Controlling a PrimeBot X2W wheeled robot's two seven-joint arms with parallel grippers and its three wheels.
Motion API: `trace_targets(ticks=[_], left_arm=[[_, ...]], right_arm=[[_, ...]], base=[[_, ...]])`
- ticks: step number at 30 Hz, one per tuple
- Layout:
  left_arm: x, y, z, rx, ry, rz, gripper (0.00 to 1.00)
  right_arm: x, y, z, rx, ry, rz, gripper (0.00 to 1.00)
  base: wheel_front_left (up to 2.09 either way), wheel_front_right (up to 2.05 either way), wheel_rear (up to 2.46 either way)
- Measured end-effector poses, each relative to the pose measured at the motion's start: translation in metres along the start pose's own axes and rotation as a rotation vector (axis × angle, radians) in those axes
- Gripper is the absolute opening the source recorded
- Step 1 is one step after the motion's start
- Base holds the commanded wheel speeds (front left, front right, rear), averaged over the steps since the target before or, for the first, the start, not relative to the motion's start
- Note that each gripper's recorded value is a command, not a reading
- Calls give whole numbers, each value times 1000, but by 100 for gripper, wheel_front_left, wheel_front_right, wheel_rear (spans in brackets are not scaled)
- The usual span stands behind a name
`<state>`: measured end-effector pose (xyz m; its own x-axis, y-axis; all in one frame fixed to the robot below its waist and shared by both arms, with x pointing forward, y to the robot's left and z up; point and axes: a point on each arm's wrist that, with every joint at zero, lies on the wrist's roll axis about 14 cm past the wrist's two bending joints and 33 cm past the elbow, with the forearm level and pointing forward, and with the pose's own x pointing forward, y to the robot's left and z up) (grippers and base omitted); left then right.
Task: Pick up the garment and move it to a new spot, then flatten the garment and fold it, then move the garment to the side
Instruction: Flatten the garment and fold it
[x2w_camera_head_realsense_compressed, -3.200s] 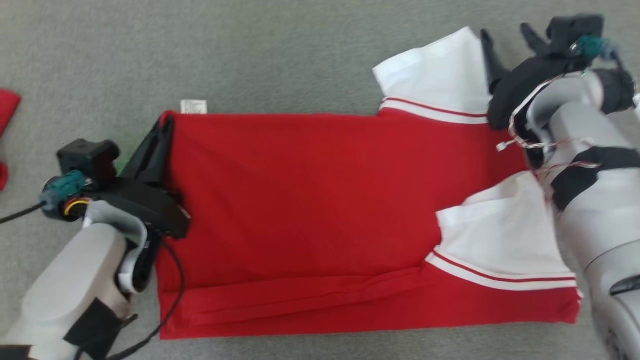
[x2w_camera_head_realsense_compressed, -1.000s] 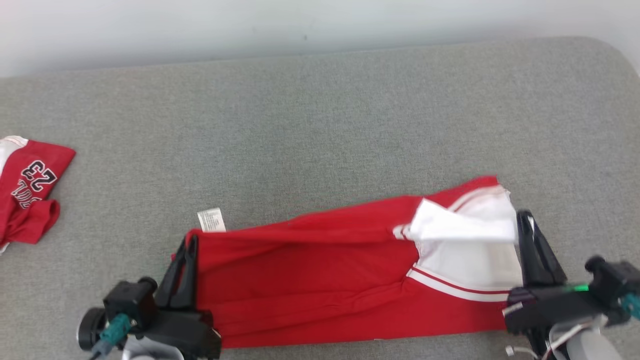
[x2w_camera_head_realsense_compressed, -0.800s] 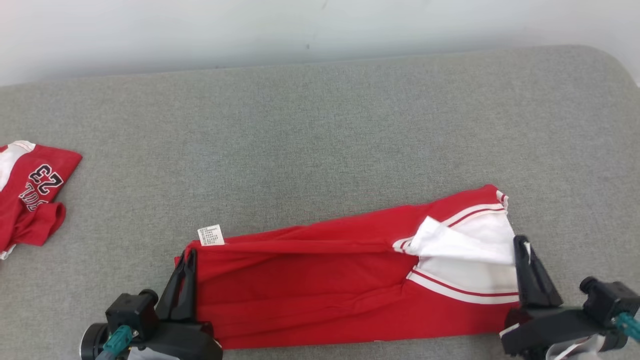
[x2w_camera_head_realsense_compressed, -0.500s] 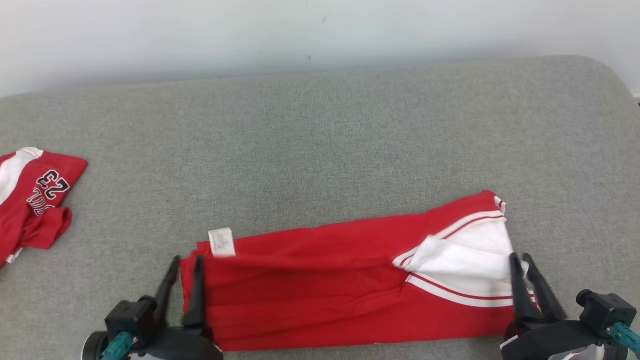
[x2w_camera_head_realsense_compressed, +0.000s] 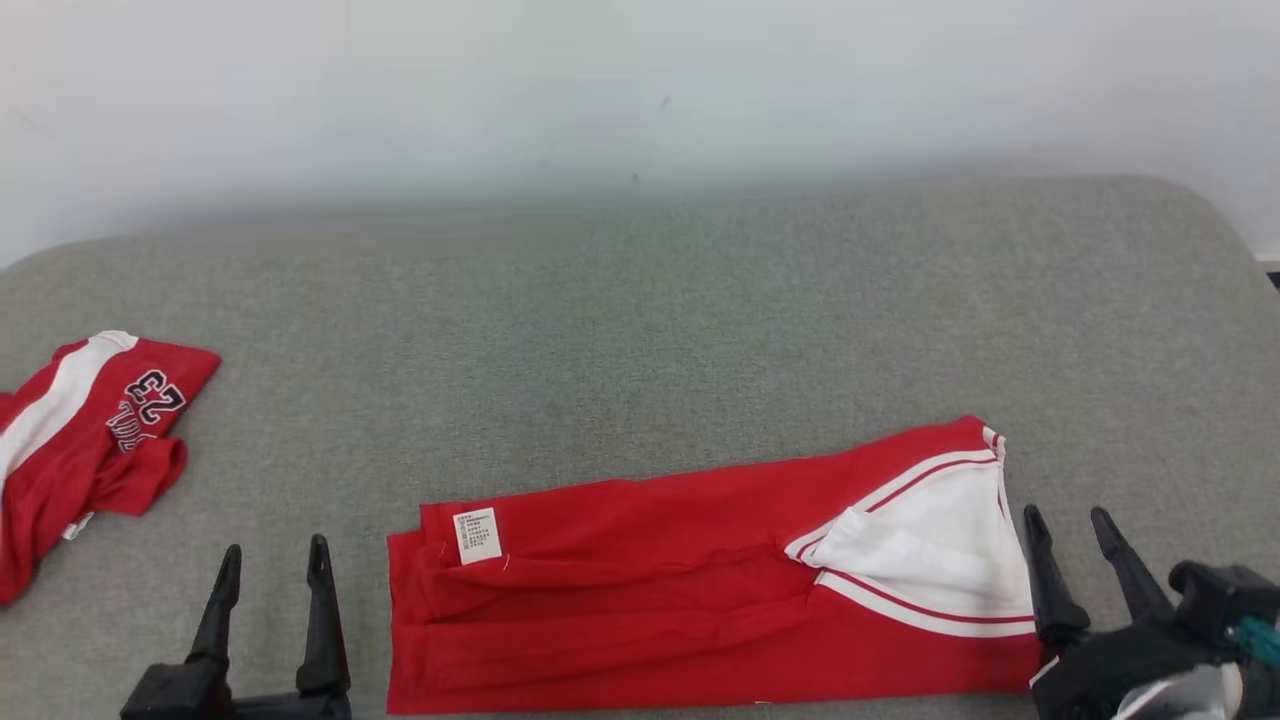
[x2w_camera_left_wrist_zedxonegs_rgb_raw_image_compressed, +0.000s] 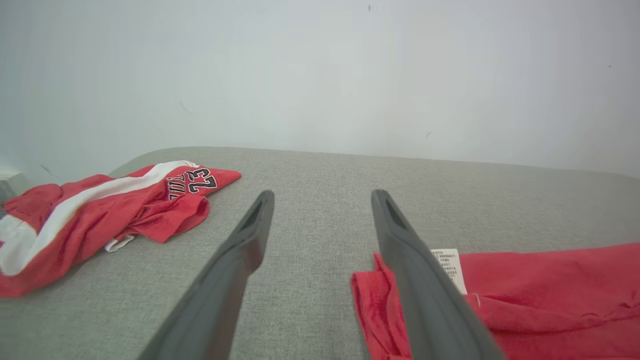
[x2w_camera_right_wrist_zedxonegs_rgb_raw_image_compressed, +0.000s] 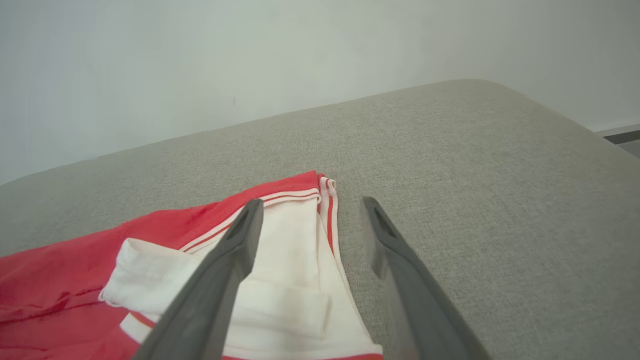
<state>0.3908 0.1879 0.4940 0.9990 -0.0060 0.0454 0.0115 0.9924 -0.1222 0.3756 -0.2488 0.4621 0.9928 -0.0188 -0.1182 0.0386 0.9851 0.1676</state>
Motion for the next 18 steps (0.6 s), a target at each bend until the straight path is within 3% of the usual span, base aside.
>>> trace_targets(ticks=[6,18], left_arm=[[-15,14,8,76,-19,33,100],[-35,36,6,72,-7,111,100]], right_arm=[[24,2,6,-68,57,17,100],[40,-10,-42,-120,310,-15,100]], base=[[0,0,0],[0,0,0]])
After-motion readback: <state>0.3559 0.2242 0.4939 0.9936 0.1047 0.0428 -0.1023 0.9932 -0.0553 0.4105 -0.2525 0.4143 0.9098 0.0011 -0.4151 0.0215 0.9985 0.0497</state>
